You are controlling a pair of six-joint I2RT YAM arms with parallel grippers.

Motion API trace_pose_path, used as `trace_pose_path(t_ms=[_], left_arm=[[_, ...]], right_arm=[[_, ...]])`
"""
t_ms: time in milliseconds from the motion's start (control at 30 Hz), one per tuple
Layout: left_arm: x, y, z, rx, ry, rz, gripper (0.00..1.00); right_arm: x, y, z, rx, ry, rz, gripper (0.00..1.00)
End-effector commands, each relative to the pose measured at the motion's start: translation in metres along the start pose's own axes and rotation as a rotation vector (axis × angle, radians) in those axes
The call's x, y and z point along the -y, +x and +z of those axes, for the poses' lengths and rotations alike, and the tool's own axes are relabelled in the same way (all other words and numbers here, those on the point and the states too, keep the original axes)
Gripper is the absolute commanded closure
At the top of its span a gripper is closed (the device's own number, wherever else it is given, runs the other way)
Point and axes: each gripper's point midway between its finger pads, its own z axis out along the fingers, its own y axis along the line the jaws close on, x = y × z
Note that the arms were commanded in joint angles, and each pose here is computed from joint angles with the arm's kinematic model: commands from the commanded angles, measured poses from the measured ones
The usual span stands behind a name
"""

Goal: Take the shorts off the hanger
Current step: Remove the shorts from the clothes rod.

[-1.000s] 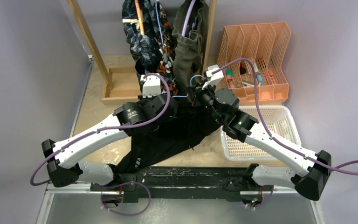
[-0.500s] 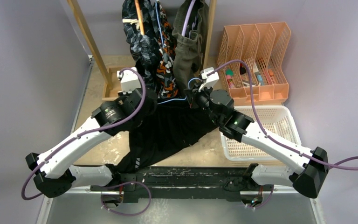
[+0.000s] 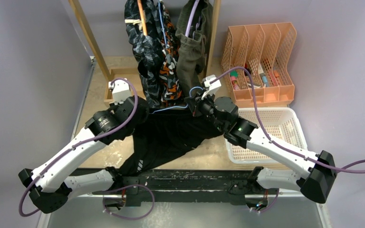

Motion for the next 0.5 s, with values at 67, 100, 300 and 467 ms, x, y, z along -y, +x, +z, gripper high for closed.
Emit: trace_pose_path(t_ms=[67,100,300,467], left_arm=[[-0.015,-0.001,0.004,0.008,-0.032,-0.002,1.0],[-0.016,0.003,0.004,0.002,-0.032,-0.015,1.0],[-0.026,0.02,0.008,0.01,-0.009,-0.087,1.0],[-0.022,0.014,0.01,0.015,-0.026,-0.089,1.0]], right_arm=[[0.022,-0.017,-0.005,0.047,0.107,-0.017,1.0],[0.026,-0.017,-0.004,0.036,0.131,-0.028,1.0],[0.021,-0.03,-0.014,0.058,0.096,-0.042,1.0],[0.004,-0.039,-0.021,0.099,-0.021,0.031,1.0]])
